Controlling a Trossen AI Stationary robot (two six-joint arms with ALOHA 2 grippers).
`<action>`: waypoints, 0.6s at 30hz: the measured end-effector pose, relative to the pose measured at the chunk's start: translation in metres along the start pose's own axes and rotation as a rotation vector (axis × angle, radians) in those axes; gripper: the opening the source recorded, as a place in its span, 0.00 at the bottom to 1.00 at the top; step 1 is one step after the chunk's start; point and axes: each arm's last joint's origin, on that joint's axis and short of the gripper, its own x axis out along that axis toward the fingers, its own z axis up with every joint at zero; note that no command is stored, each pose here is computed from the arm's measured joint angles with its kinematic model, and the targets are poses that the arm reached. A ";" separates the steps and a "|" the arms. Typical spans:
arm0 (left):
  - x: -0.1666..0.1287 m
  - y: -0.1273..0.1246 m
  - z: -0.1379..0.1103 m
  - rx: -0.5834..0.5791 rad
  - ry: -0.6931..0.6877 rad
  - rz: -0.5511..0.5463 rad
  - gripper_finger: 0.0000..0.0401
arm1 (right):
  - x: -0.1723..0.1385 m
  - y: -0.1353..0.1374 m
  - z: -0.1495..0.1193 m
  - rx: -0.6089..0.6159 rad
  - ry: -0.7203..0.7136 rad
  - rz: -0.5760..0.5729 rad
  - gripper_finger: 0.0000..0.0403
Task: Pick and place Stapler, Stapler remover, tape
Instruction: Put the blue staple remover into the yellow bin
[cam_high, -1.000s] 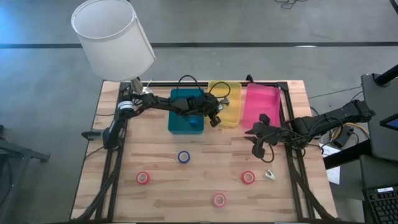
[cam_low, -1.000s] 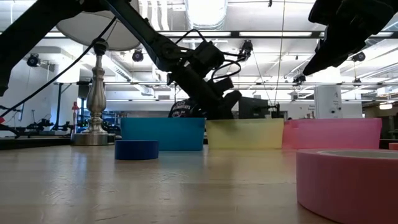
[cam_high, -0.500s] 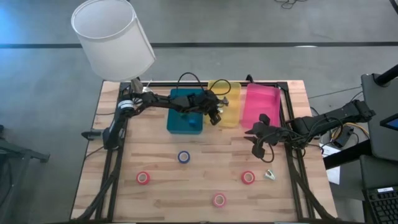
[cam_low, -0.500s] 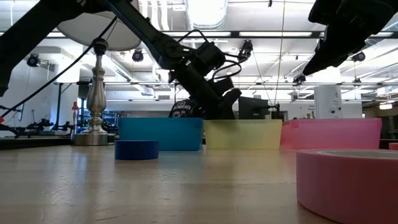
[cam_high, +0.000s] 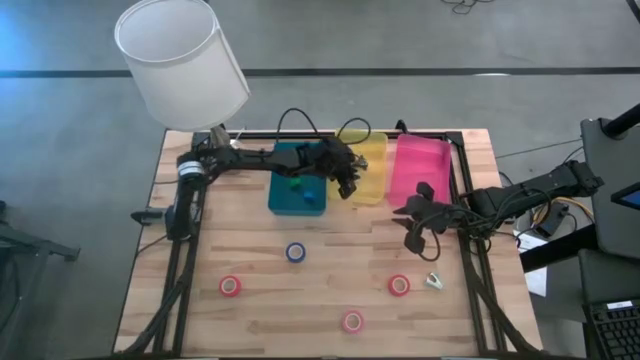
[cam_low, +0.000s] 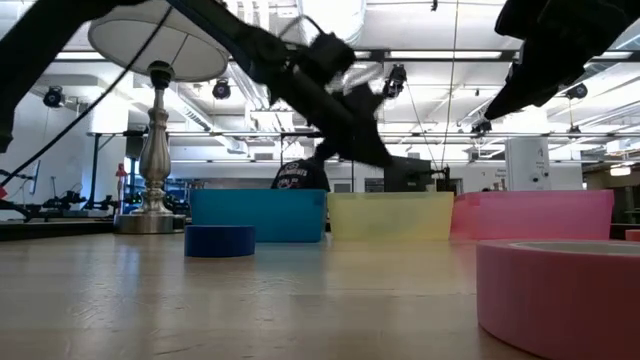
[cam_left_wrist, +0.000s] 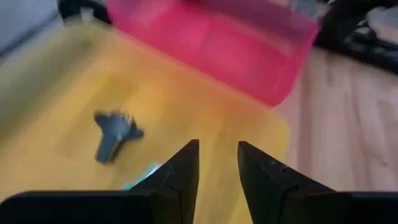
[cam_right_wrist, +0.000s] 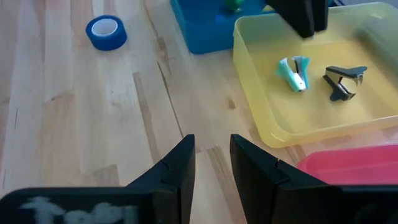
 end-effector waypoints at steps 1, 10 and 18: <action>-0.006 -0.004 0.004 0.024 -0.014 -0.006 0.28 | 0.001 0.001 0.001 0.004 -0.012 -0.005 0.24; -0.056 -0.063 0.002 0.258 -0.072 -0.089 0.28 | 0.019 0.010 0.006 -0.032 -0.049 -0.038 0.24; -0.088 -0.096 -0.044 0.315 -0.046 -0.130 0.28 | 0.040 0.019 -0.002 -0.009 0.043 -0.039 0.32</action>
